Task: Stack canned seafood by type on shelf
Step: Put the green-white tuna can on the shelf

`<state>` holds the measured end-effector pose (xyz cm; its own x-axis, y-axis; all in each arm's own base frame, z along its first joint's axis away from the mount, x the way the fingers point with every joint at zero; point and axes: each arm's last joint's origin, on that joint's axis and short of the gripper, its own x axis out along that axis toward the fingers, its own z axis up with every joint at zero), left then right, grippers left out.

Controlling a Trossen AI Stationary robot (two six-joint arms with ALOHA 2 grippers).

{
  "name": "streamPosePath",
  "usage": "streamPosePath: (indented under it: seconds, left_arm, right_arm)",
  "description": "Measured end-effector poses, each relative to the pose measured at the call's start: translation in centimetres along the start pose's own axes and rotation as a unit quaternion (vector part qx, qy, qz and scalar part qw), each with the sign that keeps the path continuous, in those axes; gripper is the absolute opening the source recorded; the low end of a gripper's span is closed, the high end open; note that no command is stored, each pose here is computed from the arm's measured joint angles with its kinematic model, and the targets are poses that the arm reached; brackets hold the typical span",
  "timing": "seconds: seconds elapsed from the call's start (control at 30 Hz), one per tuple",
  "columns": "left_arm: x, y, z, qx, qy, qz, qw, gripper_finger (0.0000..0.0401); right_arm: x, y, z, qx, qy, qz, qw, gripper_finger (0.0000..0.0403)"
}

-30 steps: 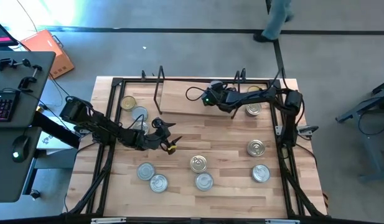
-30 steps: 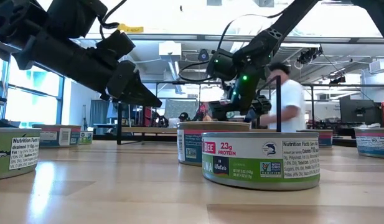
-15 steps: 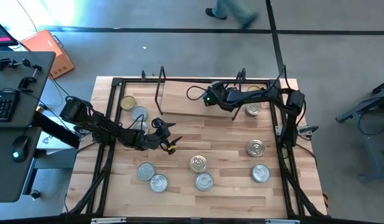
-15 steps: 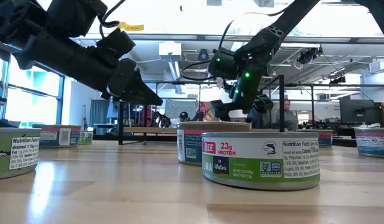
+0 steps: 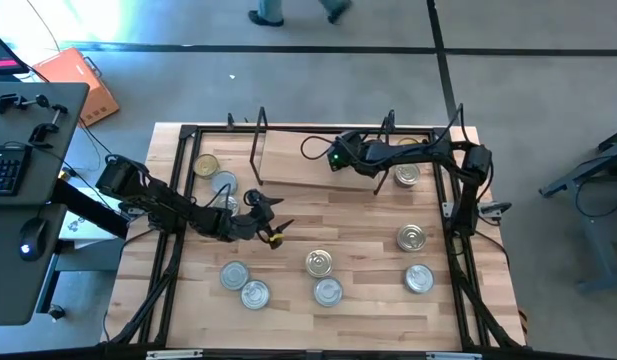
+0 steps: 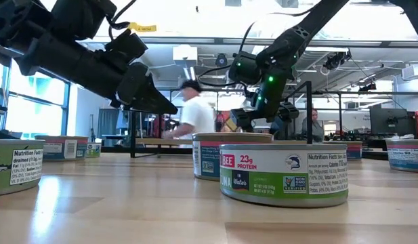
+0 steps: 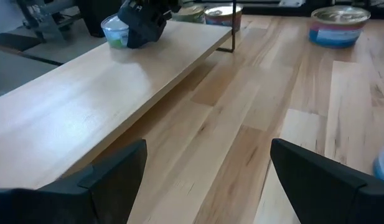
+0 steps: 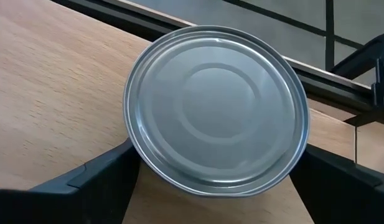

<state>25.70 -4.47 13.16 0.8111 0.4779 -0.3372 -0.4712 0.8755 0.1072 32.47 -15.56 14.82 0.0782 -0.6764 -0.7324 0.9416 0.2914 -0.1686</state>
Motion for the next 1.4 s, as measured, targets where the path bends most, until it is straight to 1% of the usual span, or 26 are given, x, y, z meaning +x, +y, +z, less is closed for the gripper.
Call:
streamPosePath:
  seconds: [0.1,0.23,0.3,0.43,0.57,0.67,0.77,0.9,1.03,1.17,1.4]
  left_arm:
    - [0.5,0.4,0.8,0.002,-0.019,-0.024,1.000,0.0335]
    - [2.3,2.1,3.0,0.002,-0.042,-0.035,0.998,0.0335]
    - [3.7,3.4,4.3,0.003,-0.042,-0.043,0.998,0.0335]
    - [6.4,6.0,7.2,-0.002,-0.036,-0.080,0.996,0.0335]
    - [8.3,8.9,9.9,-0.001,-0.028,-0.077,0.997,0.0335]
    - [9.6,11.1,11.2,-0.012,-0.015,-0.097,0.995,0.0335]
    - [11.1,12.7,11.3,-0.021,0.004,-0.122,0.992,0.0335]
    - [12.6,14.0,10.8,-0.029,0.017,-0.130,0.991,0.0335]
    - [13.8,14.6,10.5,-0.035,0.027,-0.126,0.991,0.0335]
    - [14.7,15.2,10.2,-0.045,0.037,-0.131,0.990,0.0335]
    - [17.2,16.1,8.5,-0.075,0.087,-0.131,0.985,0.0335]
  right_arm:
    - [0.0,0.1,0.0,-0.020,0.005,0.008,1.000,0.0372]
    - [0.0,0.1,0.0,-0.046,0.008,0.014,0.999,0.0372]
    - [0.0,0.1,-0.1,-0.061,0.010,0.017,0.998,0.0372]
    - [-0.2,0.4,-0.2,-0.097,0.009,0.027,0.995,0.0372]
    - [-0.4,0.6,-0.3,-0.112,0.011,0.036,0.993,0.0372]
    - [-0.4,0.7,-0.3,-0.124,0.014,0.046,0.991,0.0372]
    - [-0.5,1.0,-0.3,-0.144,0.007,0.058,0.988,0.0372]
    - [-0.8,1.7,-0.4,-0.157,-0.002,0.091,0.983,0.0372]
    - [-0.9,2.0,-0.2,-0.163,-0.005,0.121,0.979,0.0372]
    - [-1.0,2.2,-0.1,-0.174,-0.008,0.134,0.976,0.0372]
    - [-1.3,2.9,-0.1,-0.193,-0.022,0.170,0.966,0.0372]
